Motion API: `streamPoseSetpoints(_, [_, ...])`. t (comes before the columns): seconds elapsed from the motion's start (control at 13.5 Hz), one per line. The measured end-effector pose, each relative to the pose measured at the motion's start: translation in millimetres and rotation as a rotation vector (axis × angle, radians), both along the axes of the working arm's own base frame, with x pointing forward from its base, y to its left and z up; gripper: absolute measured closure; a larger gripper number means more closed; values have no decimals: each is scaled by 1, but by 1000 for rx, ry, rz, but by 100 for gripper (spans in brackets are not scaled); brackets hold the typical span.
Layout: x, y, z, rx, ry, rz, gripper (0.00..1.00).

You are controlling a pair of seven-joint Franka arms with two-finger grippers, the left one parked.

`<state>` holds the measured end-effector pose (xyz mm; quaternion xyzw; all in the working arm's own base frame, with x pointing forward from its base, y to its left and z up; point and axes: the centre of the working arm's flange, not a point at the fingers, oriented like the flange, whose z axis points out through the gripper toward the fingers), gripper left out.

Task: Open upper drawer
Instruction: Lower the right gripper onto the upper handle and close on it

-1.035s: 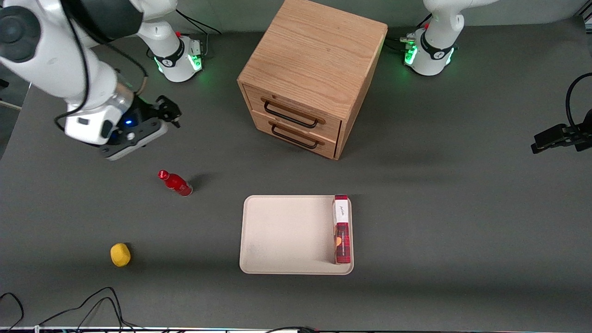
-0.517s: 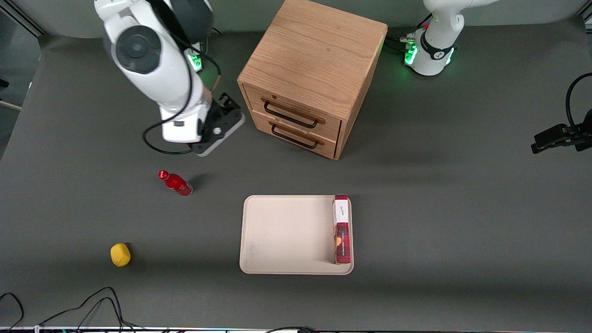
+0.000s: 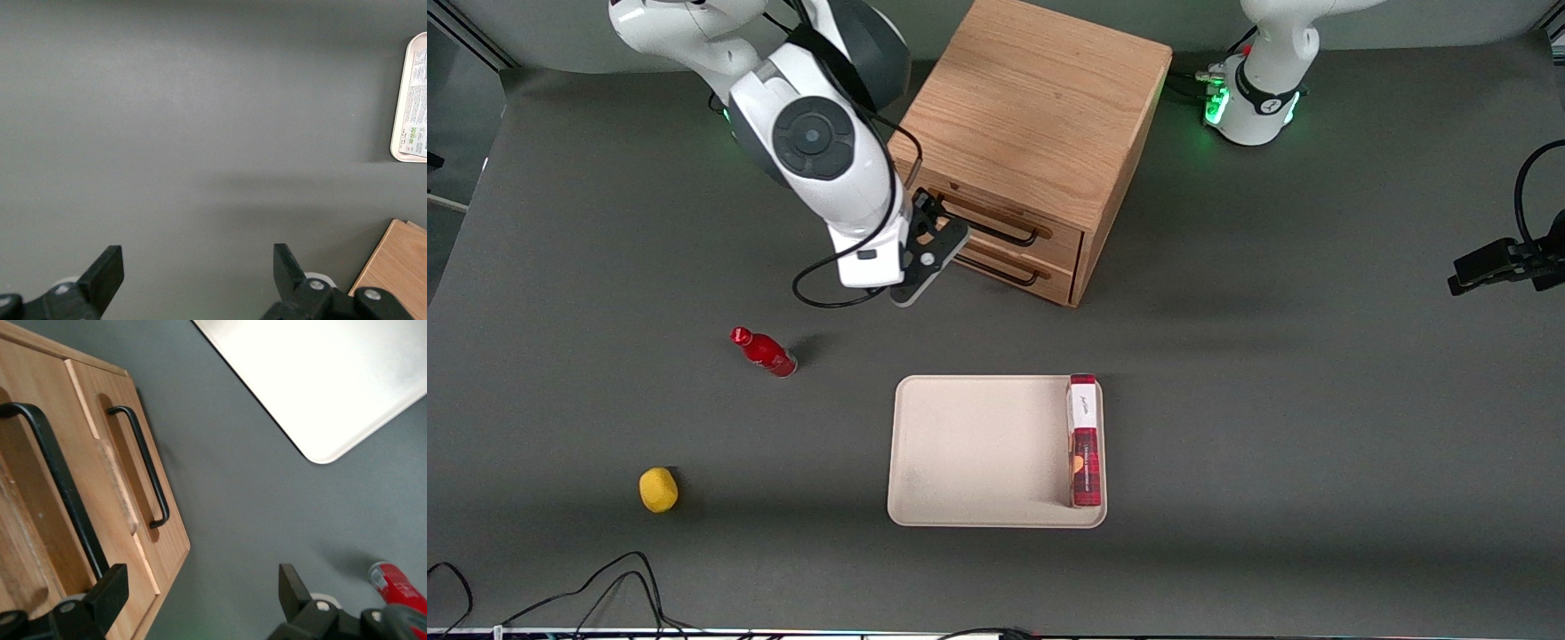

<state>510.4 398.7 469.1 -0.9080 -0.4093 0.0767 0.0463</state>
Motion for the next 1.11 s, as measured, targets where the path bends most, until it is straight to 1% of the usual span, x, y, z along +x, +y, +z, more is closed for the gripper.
streamPoseSetpoints(0.07, [-4, 10, -3, 11, 7, 24, 0])
streamPoseSetpoints(0.15, [-8, 20, -6, 32, 25, 49, 0])
streamPoseSetpoints(0.3, [-12, 33, -14, 90, 75, 90, 0])
streamPoseSetpoints(0.37, [-11, 35, -16, 107, 88, 98, 0])
streamPoseSetpoints(0.52, [-10, 36, -17, 117, 94, 105, 0])
streamPoseSetpoints(1.11, [-4, 39, -35, 124, 105, 116, 0])
